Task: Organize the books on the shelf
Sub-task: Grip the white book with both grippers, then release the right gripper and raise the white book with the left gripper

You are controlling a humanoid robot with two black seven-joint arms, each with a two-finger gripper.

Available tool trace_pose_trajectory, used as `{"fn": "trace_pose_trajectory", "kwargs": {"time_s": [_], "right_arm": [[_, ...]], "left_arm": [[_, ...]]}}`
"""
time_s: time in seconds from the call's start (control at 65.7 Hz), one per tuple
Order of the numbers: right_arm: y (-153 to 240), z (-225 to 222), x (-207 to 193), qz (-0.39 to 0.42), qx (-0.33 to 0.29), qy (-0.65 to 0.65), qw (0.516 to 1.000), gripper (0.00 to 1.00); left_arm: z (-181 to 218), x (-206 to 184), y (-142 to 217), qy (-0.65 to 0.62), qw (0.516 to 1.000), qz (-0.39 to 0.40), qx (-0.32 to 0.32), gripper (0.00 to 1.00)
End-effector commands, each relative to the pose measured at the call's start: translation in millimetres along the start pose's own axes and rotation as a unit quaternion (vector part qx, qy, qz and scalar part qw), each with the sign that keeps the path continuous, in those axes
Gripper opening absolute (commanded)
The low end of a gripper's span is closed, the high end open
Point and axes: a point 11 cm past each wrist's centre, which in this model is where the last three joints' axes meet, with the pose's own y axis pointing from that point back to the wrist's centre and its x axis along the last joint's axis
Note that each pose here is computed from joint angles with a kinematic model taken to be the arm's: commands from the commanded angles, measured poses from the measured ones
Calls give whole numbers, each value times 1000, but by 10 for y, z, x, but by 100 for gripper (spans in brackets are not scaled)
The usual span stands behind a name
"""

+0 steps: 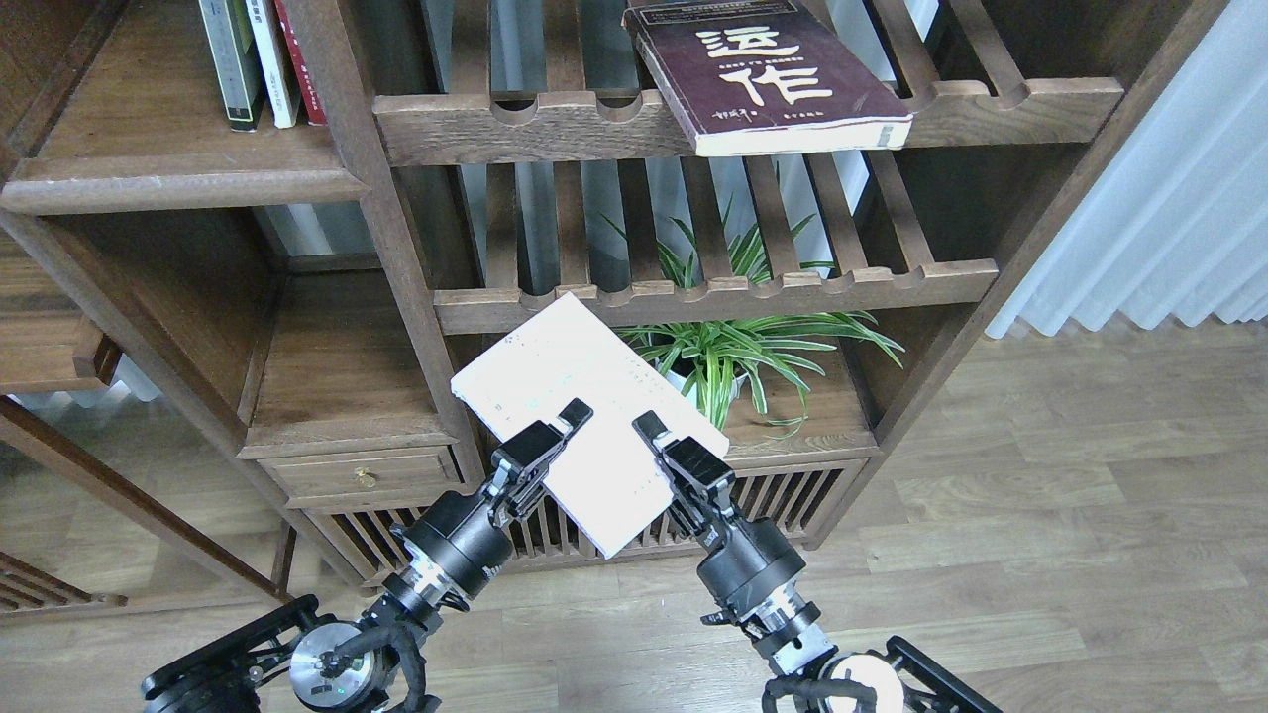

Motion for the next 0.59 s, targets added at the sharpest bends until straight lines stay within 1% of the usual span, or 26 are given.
{"fn": "trace_pose_trajectory", "kwargs": {"time_s": [0.0, 0.015, 0.046, 0.061, 0.137, 0.213, 0.274, 0.304, 0.319, 0.456, 0.487, 0.578], "right_arm": [[-12, -35, -7, -1, 5, 0, 1000, 37], [-14, -34, -12, -2, 5, 0, 1000, 41], [-19, -41, -16, -3, 6, 0, 1000, 47], [-25, -48, -21, -4, 6, 1, 1000, 51], [-46, -54, -40, -7, 5, 2, 1000, 64], [-61, -73, -53, -9, 6, 4, 1000, 74], [-71, -102, -60, -10, 10, 6, 1000, 79], [-79, -139, -70, -12, 15, 7, 1000, 82], [-83, -226, -75, -13, 27, 11, 999, 86], [-59, -562, -63, -10, 81, 21, 996, 94], [-47, -682, -15, 7, 98, 25, 995, 96], [-20, -982, 66, 37, 141, 35, 989, 97]], "left_arm": [[1, 9, 7, -1, 1000, 2, 1, 6], [3, 9, 7, -1, 1000, 2, 0, 6], [-1, 13, 11, 0, 1000, 2, 1, 6], [-1, 13, 11, 0, 1000, 2, 1, 6], [-4, 29, 16, 0, 1000, 4, 1, 6], [3, 27, 15, -2, 1000, 4, 1, 6], [3, 27, 15, -2, 1000, 4, 1, 6], [3, 27, 15, -2, 1000, 4, 1, 6], [17, 26, 17, -3, 1000, 4, 1, 6], [28, -20, 6, -5, 1000, -2, 5, 3], [22, -29, 3, -5, 1000, -4, 7, 2], [21, -48, -3, -17, 1000, -8, 11, 1]]}}
